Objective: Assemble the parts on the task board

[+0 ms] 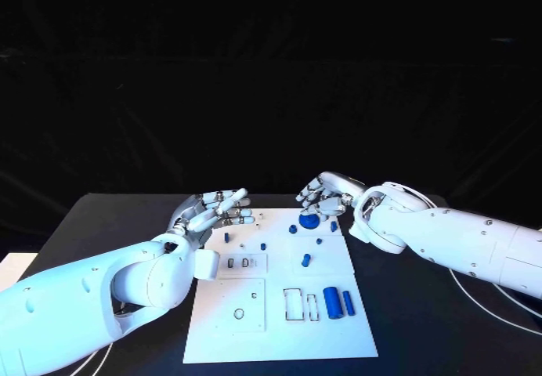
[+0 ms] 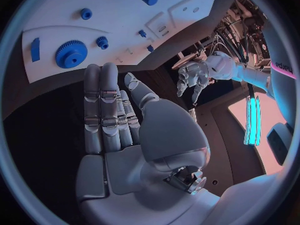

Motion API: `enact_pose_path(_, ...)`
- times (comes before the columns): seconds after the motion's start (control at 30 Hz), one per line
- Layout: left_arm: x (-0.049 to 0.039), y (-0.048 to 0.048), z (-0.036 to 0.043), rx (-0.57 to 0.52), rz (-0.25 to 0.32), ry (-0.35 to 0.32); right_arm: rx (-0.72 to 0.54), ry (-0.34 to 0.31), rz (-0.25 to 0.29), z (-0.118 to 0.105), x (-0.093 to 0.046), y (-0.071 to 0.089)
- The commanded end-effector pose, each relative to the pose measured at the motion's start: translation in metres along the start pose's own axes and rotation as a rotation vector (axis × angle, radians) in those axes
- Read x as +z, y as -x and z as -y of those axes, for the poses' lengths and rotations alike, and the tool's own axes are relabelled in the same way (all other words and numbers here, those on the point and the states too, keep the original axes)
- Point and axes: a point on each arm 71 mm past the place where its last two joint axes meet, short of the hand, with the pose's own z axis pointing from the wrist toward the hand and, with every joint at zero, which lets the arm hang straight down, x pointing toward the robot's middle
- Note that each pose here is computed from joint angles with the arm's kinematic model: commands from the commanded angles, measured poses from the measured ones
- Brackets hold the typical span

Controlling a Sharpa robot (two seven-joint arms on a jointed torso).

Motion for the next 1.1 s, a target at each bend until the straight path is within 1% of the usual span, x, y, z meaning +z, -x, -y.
enact_pose_path(0.03, -0.0027, -0.0079, 0.0037, -0.015, -0.041, -0.004, -0.224, -0.005, -0.073, -0.005, 0.002, -0.004)
enact_pose_path(0.2, -0.0076, -0.013, 0.0077, -0.026, -0.056, -0.004, -0.317, -0.002, -0.103, -0.012, 0.005, -0.005)
enact_pose_path(0.37, -0.0106, -0.0155, 0.0113, -0.033, -0.063, -0.007, -0.363, 0.0, -0.113, -0.015, 0.007, -0.006)
enact_pose_path(0.6, -0.0125, -0.0167, 0.0145, -0.035, -0.066, -0.01, -0.394, 0.004, -0.123, -0.019, 0.009, -0.008)
enact_pose_path(0.73, -0.0132, -0.0173, 0.0157, -0.036, -0.068, -0.012, -0.408, 0.004, -0.139, -0.02, 0.01, -0.009)
enact_pose_path(1.1, -0.015, -0.019, 0.018, -0.04, -0.073, -0.013, -0.417, 0.006, -0.153, -0.022, 0.015, -0.013)
